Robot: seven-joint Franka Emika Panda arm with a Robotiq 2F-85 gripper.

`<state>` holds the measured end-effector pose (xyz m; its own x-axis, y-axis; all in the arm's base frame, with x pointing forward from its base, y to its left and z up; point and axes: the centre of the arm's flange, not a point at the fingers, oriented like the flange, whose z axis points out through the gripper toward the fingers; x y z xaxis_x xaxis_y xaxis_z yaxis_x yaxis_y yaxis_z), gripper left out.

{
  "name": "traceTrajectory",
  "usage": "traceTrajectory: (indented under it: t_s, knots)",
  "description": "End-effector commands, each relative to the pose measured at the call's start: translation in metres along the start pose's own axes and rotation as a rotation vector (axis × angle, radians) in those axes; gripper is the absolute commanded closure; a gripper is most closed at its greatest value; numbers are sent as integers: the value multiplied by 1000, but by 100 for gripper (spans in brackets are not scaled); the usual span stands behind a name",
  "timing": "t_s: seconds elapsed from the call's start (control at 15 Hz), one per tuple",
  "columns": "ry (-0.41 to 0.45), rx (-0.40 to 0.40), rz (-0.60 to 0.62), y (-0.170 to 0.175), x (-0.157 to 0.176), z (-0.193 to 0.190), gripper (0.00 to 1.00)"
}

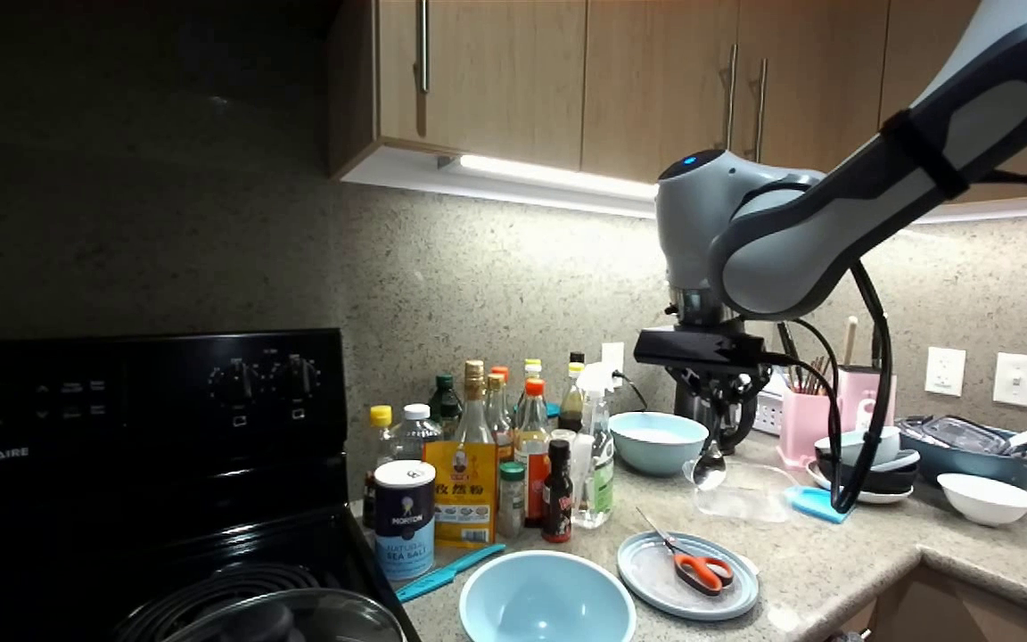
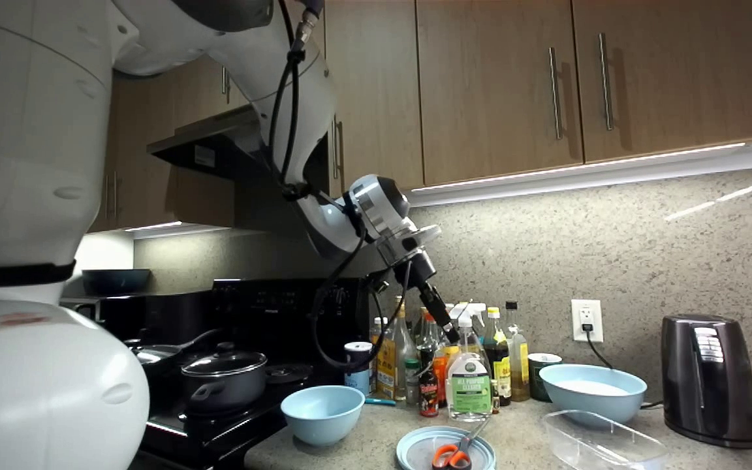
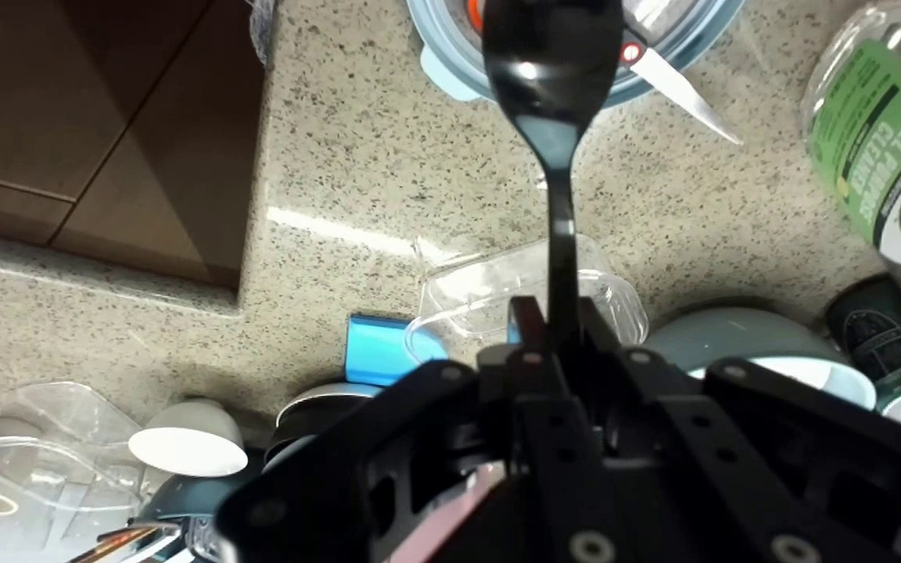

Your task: Pick up the spoon and put it in the bowl

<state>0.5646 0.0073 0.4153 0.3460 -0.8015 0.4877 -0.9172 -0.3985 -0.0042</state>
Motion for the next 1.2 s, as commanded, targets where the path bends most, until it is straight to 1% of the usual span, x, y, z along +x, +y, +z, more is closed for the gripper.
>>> traceTrajectory:
  t_s: [0.0,0.27,0.33,0.4,0.53,0.67,0.73,0.87,1.0,1.13]
  knots:
    - [-57,-28,80,-15,46,15,95]
    - [-67,-90,234,-14,91,40,95]
    - [-64,-105,270,-12,96,45,95]
    - [-48,-75,201,-5,84,39,88]
    - [-44,-90,232,-5,95,48,88]
    - [-44,-93,237,-7,95,49,88]
    - [-44,-93,237,-7,94,49,96]
    - [-39,-142,278,-13,112,63,95]
    - [-45,-181,308,-9,129,75,95]
    - [-33,-217,346,-4,145,88,95]
